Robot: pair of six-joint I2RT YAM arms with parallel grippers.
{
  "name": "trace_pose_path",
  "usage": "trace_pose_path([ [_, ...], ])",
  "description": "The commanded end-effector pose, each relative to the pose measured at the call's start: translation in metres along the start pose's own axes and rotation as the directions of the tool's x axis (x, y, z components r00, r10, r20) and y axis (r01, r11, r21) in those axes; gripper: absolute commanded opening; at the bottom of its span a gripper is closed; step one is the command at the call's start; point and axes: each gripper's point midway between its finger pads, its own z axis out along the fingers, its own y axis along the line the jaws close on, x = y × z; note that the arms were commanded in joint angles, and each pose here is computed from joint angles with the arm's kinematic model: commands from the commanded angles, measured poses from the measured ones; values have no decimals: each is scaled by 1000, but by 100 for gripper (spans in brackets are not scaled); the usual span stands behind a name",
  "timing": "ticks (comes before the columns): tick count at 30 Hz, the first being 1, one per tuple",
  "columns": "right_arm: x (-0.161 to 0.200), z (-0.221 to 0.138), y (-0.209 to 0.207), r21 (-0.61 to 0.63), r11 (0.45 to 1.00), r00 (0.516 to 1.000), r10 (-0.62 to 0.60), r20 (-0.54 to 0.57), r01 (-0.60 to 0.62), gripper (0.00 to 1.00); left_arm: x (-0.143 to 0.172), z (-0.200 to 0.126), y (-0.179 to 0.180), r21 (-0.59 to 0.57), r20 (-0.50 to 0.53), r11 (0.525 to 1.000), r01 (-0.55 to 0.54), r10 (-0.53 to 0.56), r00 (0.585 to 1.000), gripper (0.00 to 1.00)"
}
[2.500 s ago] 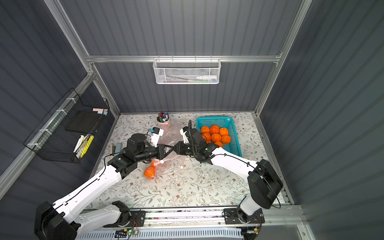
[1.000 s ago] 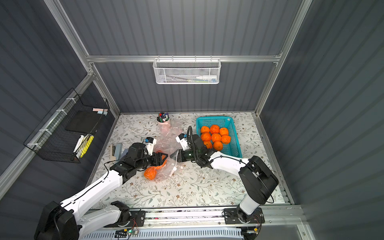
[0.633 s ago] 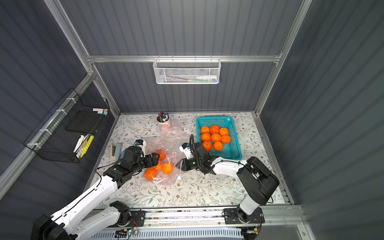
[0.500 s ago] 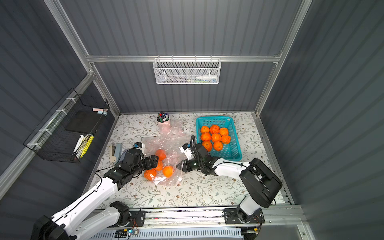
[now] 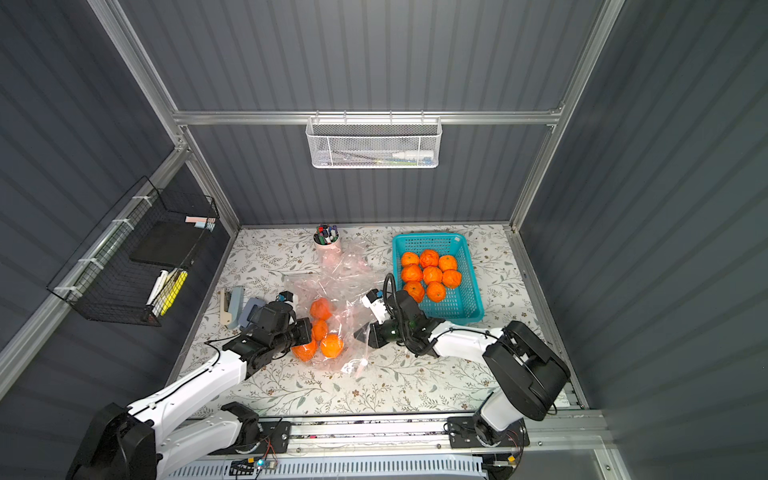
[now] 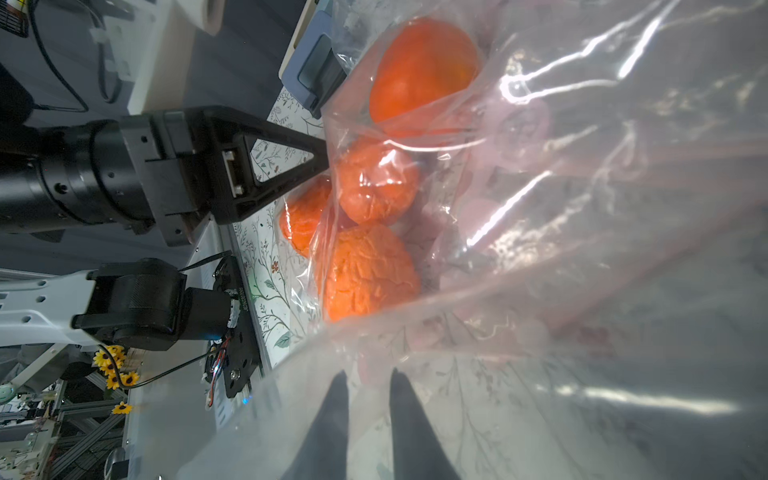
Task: Open the zip-top bag and take out the orange
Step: Adjust the zipper food storage bag at the center of the board.
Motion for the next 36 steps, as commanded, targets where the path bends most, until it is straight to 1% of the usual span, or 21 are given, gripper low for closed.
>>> trace_pose_path([
  [1, 2, 2, -5, 6, 1000, 1000, -24, 11, 24, 22, -10, -7, -13, 57, 27, 998, -34, 32, 999, 0],
  [4, 7, 5, -13, 29, 999, 1000, -12, 7, 12, 22, -18, -16, -28, 122, 43, 990, -76, 71, 997, 0],
  [5, 8, 6, -17, 44, 999, 1000, -6, 6, 6, 21, -23, -19, -34, 139, 59, 984, -110, 103, 993, 0],
  [7, 12, 8, -25, 79, 997, 1000, 4, 1, -4, 20, -36, -27, -43, 163, 98, 977, -137, 122, 988, 0],
  [11, 20, 10, -40, 131, 991, 1000, 26, -12, -24, 19, -45, -40, -55, 196, 120, 966, -171, 149, 981, 0],
  [15, 29, 13, -48, 152, 987, 999, 45, -22, -41, 19, -52, -49, -61, 213, 141, 958, -193, 165, 976, 0],
  [18, 36, 14, -55, 183, 982, 998, 54, -38, -46, 19, -55, -55, -68, 230, 149, 946, -229, 198, 969, 0],
  [23, 46, 15, -59, 223, 975, 997, 29, -75, -12, 19, -65, -66, -72, 212, 179, 932, -293, 258, 949, 0],
  [26, 52, 14, -62, 258, 966, 995, 12, -103, 16, 19, -73, -75, -75, 197, 203, 918, -344, 305, 930, 0],
  [30, 59, 14, -64, 265, 964, 992, 1, -124, 32, 19, -76, -80, -75, 189, 226, 912, -363, 320, 920, 0],
  [33, 61, 13, -61, 256, 966, 993, -7, -117, 37, 19, -76, -82, -73, 182, 234, 912, -367, 323, 917, 0],
  [34, 59, 12, -67, 289, 957, 994, -7, -105, 38, 19, -75, -83, -73, 183, 235, 911, -370, 325, 916, 0],
  [36, 63, 15, -70, 294, 955, 993, 4, -119, 31, 18, -75, -84, -74, 182, 239, 907, -379, 333, 912, 0],
])
